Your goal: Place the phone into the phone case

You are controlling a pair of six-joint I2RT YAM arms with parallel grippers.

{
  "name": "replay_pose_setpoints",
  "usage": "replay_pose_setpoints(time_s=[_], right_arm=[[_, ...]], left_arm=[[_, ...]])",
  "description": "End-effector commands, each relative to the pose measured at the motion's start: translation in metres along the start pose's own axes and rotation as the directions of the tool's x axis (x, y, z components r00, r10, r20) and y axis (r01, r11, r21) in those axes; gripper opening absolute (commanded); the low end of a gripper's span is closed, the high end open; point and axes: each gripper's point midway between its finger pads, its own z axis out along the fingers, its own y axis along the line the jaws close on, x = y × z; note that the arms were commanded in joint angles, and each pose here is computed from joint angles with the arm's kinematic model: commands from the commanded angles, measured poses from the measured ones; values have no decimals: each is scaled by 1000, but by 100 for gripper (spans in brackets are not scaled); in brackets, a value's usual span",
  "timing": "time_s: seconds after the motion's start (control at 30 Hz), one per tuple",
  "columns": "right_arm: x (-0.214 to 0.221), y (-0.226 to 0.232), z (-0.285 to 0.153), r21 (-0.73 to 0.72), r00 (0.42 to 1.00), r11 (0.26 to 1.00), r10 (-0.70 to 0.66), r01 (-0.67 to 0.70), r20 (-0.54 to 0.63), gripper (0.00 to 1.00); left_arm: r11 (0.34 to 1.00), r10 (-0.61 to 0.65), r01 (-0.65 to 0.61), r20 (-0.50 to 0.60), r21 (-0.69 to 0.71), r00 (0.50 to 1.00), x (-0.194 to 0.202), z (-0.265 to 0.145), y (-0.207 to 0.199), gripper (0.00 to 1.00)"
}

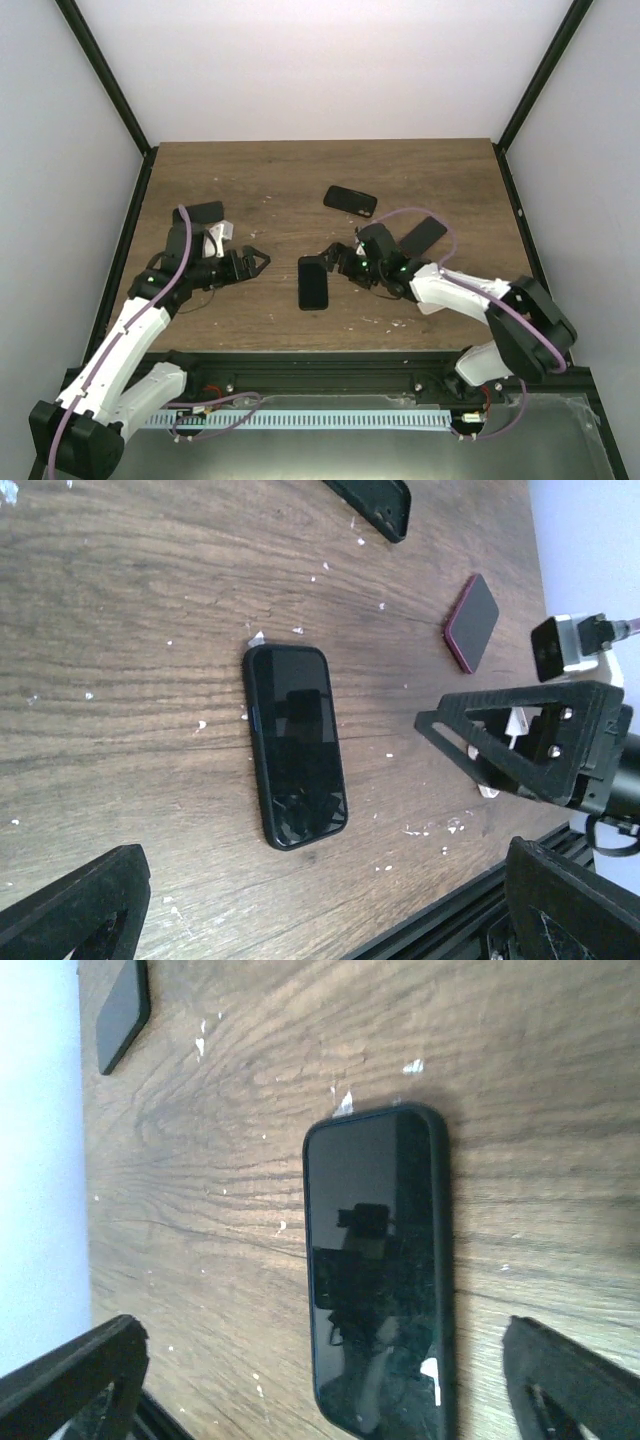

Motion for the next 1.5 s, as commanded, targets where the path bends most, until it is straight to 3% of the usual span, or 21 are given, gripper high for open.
replay_pose_setpoints(time_s=[0.0,0.13,0.23,0.47,0.7,1.07,1.47], right_arm=[[-15,-39,-31,251,994,963,78,-96,80,100],[-20,-86,-59,426,956,856,253,-293,149,100],[-19,-115,-75,480,923,789,334,-384,191,94],[-29,-152,-114,456,829,701,389,-549,402,57],[-47,-184,-130,457,786,653,394,-604,476,32],[-55,-213,-140,500,732,541,417,-677,539,22],[-62,-226,-132,514,722,512,415,-688,553,17]], left_arm=[[998,56,-56,30,-3,998,-10,-11,-9,98],[996,91,-90,42,-19,995,-17,-19,-14,98],[992,120,-118,56,-36,991,-21,-24,-15,98],[988,142,-139,47,-64,989,-17,-23,-7,98],[987,149,-145,54,-62,987,-17,-21,-7,98],[987,148,-144,64,-71,987,-17,-23,-5,98],[986,153,-147,78,-75,985,-19,-26,-6,98]])
